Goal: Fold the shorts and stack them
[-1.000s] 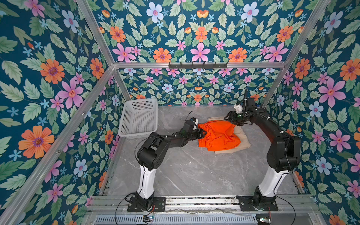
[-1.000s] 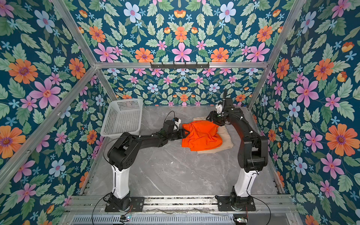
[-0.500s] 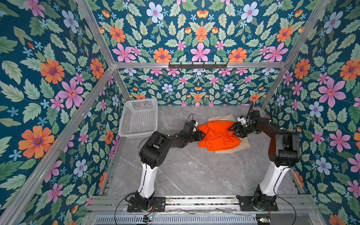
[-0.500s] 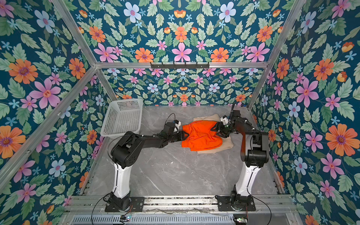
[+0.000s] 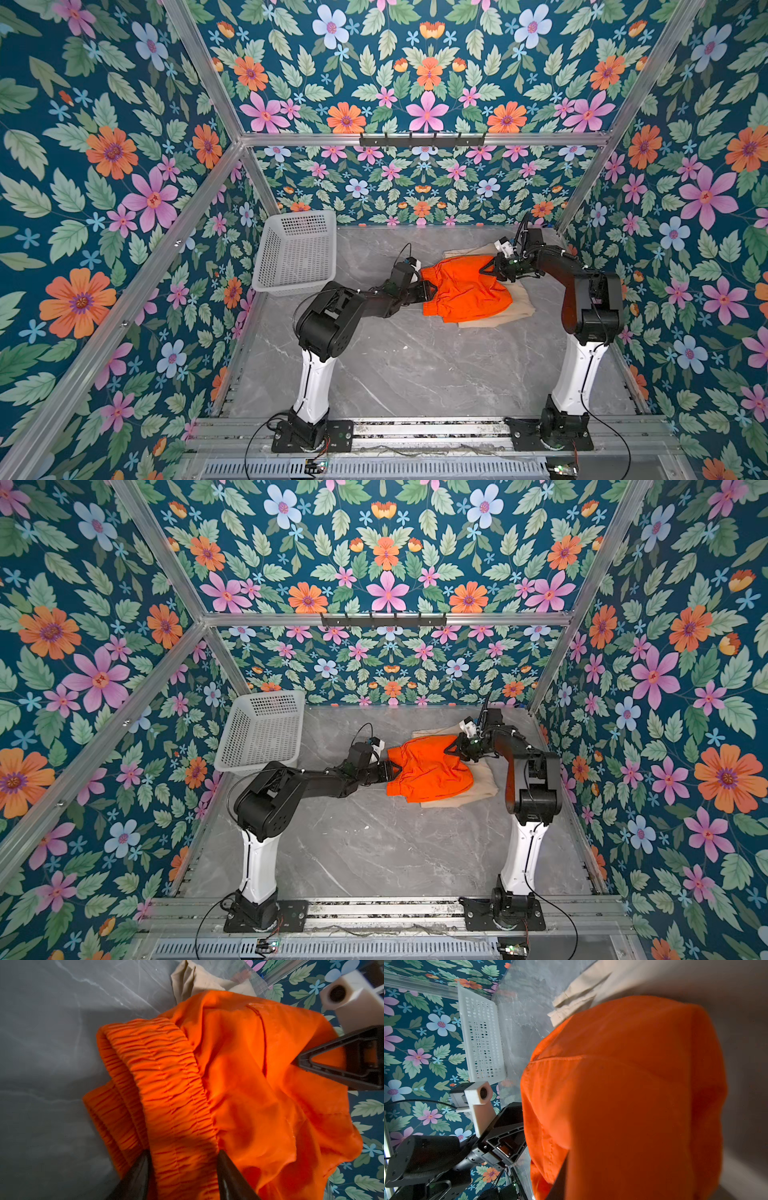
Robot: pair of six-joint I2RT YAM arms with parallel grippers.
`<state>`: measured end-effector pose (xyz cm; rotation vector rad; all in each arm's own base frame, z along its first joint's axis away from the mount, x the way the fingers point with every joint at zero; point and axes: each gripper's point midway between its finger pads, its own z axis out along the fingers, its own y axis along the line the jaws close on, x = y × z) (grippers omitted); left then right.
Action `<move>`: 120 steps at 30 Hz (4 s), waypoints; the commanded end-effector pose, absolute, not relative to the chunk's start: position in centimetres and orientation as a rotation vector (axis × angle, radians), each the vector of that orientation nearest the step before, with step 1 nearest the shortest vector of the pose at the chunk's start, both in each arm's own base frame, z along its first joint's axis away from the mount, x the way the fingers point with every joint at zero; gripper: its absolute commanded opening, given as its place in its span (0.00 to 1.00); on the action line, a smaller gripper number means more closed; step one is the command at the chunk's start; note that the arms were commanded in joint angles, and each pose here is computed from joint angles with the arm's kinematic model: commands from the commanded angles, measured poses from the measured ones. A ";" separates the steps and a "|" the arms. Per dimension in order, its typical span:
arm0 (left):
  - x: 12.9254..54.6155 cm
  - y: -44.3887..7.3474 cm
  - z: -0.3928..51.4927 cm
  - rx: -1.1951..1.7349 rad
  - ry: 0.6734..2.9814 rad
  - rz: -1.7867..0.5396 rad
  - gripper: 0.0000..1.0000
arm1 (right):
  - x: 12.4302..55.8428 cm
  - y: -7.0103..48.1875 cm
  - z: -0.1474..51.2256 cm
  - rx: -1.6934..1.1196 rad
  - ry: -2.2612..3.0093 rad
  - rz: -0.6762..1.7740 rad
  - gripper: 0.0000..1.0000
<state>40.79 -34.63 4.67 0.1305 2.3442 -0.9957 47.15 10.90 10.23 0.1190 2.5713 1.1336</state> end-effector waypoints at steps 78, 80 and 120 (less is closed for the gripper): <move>41.1 -37.4 10.0 0.073 2.178 -1.261 0.62 | 43.2 1.8 6.0 0.521 2.862 0.498 0.54; 40.9 -37.5 9.7 0.074 2.188 -1.262 0.62 | 42.8 0.1 4.6 0.584 2.884 0.400 0.52; 40.2 -24.4 12.4 -0.132 2.169 -0.830 0.65 | 45.8 4.8 2.2 0.115 2.987 0.175 0.68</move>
